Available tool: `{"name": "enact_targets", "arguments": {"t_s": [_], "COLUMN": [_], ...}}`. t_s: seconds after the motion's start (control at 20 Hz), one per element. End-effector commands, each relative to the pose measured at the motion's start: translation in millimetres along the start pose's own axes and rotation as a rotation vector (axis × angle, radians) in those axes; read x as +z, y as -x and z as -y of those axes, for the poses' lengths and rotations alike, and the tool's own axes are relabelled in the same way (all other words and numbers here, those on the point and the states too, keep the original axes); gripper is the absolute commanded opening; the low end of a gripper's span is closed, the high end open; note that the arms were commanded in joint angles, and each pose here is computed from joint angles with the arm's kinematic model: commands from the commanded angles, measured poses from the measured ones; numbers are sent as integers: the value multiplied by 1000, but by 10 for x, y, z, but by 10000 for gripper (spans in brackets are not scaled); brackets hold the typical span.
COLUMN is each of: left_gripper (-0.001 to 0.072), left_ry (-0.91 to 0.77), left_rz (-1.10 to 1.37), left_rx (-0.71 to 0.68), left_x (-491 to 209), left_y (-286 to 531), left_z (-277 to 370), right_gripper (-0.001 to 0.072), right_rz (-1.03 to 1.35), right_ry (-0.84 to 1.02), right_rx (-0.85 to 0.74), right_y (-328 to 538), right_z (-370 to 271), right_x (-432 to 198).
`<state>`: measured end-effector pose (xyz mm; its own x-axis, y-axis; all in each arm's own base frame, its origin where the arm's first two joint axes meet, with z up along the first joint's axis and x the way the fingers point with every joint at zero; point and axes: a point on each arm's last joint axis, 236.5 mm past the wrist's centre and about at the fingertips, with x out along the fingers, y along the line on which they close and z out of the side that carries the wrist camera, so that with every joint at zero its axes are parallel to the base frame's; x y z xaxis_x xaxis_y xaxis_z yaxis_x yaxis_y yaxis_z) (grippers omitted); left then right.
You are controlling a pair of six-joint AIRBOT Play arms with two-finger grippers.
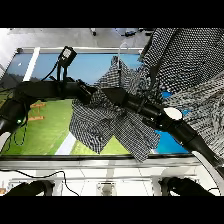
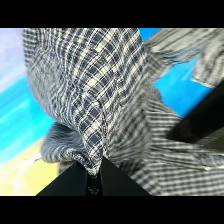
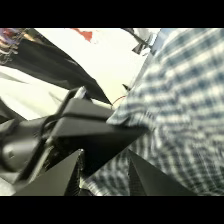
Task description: Fold the clothes and pants, and hang the long-sleeved shirts on hangers.
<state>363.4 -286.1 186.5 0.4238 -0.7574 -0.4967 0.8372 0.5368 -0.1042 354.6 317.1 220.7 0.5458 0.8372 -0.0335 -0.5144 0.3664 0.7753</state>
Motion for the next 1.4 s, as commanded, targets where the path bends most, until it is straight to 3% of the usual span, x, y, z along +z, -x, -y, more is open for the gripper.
{"name": "enact_targets", "arguments": {"t_s": [0.0,0.3,0.35,0.4,0.45,0.5,0.6,0.65,0.7,0.85,0.95,1.35], "left_gripper": [34,35,34,35,35,35,47,114,243,266,369,369], "left_ry": [-16,-65,-65,-67,-68,-72,-76,-76,-76,-86,-102,-275], "left_rz": [-7,-16,-16,-17,-18,-22,-25,-24,-23,-7,22,195], "left_rx": [-57,-130,-132,-133,-131,-128,-124,-124,-124,-121,-115,-10], "left_x": [12,23,23,23,20,10,3,4,9,62,158,625], "left_y": [-59,-160,-161,-164,-164,-165,-165,-164,-157,-89,41,1026], "left_z": [244,621,627,638,631,622,612,613,617,643,694,981], "right_gripper": [360,368,344,237,54,39,37,37,36,35,35,35], "right_rz": [-3,69,84,88,90,90,97,116,140,231,297,523], "right_ry": [-36,-197,-209,-216,-221,-218,-183,-163,-146,-71,-10,170], "right_rx": [-10,-53,-65,-64,-61,-57,-56,-65,-78,-137,-158,-105], "right_y": [-59,-166,-162,-161,-159,-155,-114,-76,-24,185,333,837], "right_z": [75,323,356,356,346,330,279,257,237,172,50,-802], "right_x": [-36,65,95,104,113,116,156,212,283,555,770,1577]}}
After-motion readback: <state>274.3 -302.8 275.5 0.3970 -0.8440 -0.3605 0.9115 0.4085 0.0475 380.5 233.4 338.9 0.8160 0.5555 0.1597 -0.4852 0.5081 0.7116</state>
